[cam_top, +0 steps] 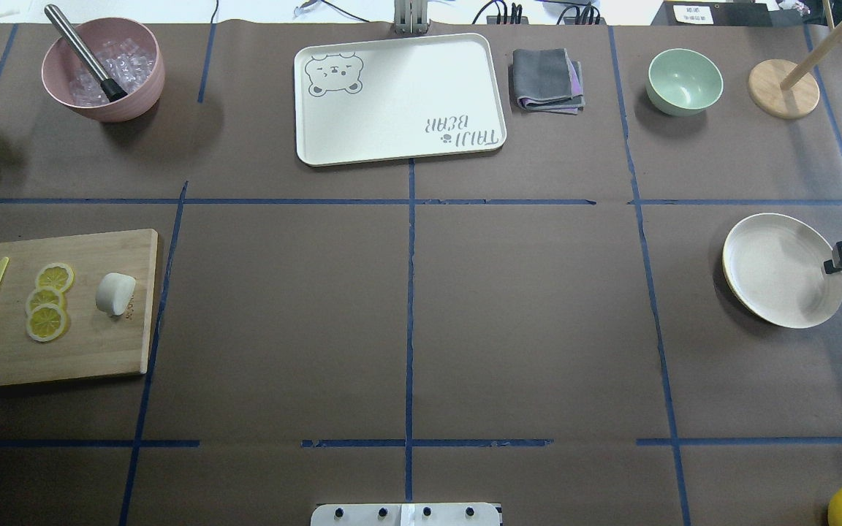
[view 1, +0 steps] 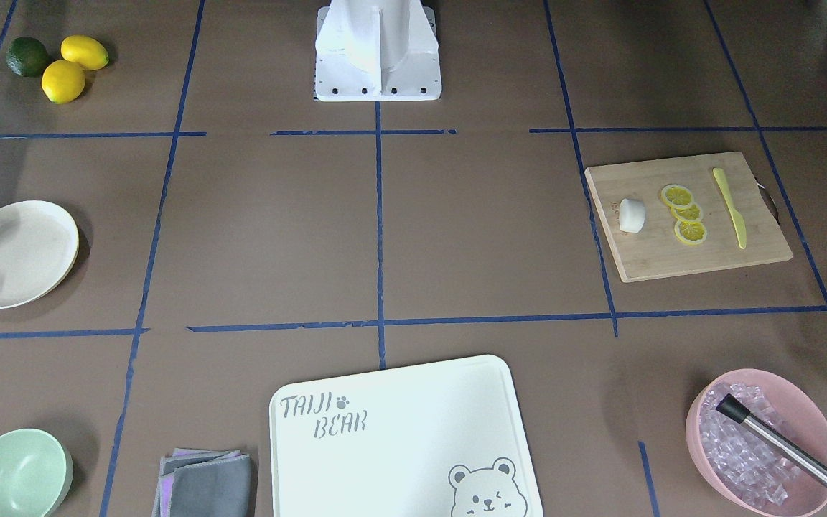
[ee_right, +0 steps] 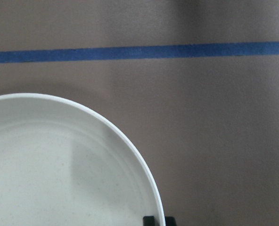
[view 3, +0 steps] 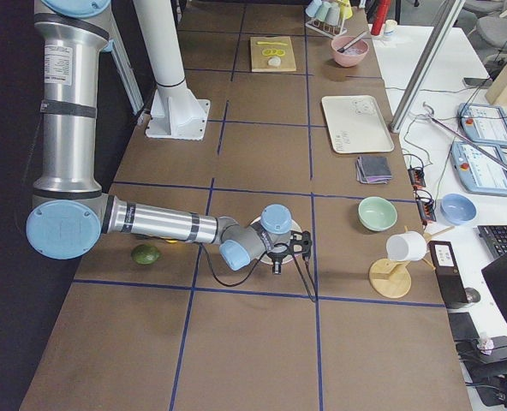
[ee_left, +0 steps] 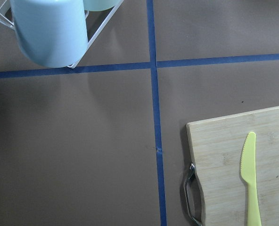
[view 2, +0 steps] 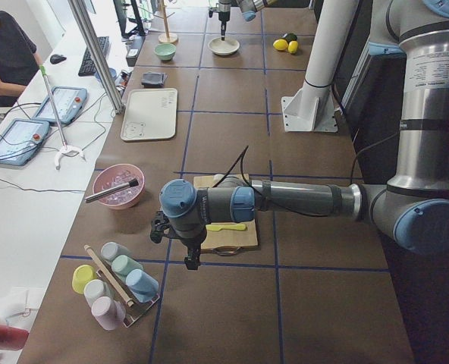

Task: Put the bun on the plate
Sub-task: 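Lower the right gripper to the rim of the white plate and grasp it, then slide the white plate with the right gripper toward the table centre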

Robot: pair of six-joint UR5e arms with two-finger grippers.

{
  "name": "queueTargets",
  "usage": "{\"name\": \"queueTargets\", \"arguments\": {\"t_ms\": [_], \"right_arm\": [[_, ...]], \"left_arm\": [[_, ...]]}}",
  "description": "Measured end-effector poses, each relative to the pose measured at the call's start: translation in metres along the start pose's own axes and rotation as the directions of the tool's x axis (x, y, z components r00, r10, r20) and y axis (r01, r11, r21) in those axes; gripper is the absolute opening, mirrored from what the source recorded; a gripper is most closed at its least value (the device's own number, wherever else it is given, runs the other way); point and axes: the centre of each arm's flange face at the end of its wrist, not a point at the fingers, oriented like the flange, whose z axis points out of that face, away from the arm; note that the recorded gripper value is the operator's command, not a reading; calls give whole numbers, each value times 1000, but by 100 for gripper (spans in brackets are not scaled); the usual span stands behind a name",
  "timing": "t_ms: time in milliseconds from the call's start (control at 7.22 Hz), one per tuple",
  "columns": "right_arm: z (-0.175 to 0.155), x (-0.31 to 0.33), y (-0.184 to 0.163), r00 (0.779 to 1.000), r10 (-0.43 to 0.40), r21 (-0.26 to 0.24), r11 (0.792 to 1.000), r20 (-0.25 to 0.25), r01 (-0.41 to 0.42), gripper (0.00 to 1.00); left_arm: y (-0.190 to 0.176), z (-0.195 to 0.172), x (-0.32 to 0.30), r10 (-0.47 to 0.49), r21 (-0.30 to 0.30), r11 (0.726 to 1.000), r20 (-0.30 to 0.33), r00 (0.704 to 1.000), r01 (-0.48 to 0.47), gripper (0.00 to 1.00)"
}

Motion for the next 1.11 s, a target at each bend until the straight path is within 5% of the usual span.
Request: {"name": "queueTargets", "arguments": {"t_ms": [554,831,1108], "right_arm": [[-62,-65,-22,984,-10,28,1000,178,5,0],[-88,-143,-59,961,68,37,996,268,-80,0],[-80,-266,-75,933,145,5,988,329,-155,0]], "left_arm": [[1,-6,6,13,13,1000,3,1000,-13,100],[2,-9,9,21,19,1000,4,1000,-21,100],[2,-17,18,40,35,999,6,999,-40,100]]}}
